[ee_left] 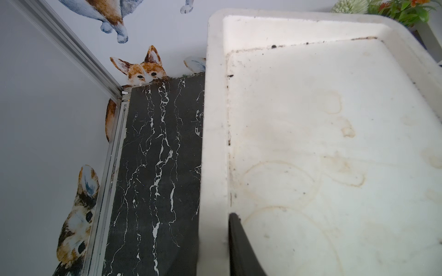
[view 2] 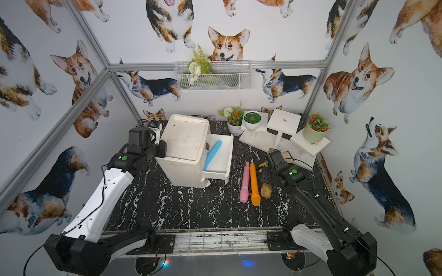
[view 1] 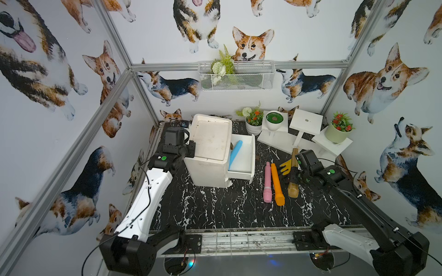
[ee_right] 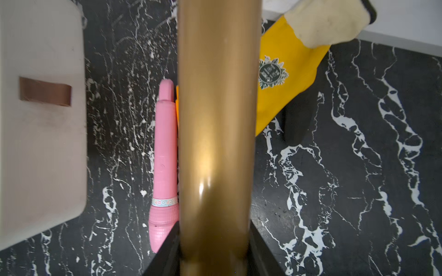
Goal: Take the microphone out of the drawer
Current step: Place the microphone at the center of the board.
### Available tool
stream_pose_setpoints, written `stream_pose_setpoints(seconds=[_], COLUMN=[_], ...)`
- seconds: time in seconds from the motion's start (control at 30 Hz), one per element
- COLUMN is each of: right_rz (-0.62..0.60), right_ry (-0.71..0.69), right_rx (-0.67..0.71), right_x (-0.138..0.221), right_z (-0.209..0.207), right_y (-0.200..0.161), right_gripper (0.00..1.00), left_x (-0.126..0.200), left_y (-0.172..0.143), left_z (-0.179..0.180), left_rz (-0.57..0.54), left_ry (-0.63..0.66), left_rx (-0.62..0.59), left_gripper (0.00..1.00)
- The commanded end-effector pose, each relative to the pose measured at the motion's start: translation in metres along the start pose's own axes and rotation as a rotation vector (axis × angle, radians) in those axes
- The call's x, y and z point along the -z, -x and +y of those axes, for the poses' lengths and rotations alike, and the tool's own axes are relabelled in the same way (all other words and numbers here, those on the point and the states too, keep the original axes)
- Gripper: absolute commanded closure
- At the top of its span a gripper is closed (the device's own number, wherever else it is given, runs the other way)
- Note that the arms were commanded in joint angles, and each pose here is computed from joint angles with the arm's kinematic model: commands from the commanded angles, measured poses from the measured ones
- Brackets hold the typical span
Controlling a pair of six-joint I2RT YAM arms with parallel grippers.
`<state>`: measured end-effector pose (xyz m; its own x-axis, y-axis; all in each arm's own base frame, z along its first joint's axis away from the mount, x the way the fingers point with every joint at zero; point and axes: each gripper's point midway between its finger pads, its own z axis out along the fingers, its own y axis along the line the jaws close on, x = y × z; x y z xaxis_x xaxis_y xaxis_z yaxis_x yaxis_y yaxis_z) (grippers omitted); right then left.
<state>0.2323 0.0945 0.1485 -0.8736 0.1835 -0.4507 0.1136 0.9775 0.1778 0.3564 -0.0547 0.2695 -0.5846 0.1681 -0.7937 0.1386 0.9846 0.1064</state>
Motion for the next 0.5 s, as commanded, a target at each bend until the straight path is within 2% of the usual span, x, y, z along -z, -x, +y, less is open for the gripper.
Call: stream_pose_setpoints(seconds=[0.0,0.13,0.47], right_rz=[0.059,0.171,0.298], right_ry=[0.012,-0.012,-0.013], right_rx=[0.114,0.221,0.268], right_x=[-0.014,-0.034,-0.068], right_z=[0.003,0.003,0.012], right_y=[-0.011,-0.024,-0.033], right_gripper=[0.84,0.85,0.85], left_x=[-0.003,-0.003,-0.003], left_y=[-0.035,-0.036,-0.036], left_z=[-0.006,-0.006,-0.006], left_rz=[0.138,0.140,0.143], left_ry=[-0.027,-0.025,-0.023], left_rx=[-0.075,-0.077,-0.081], left_gripper=[1.00,1.00,1.00])
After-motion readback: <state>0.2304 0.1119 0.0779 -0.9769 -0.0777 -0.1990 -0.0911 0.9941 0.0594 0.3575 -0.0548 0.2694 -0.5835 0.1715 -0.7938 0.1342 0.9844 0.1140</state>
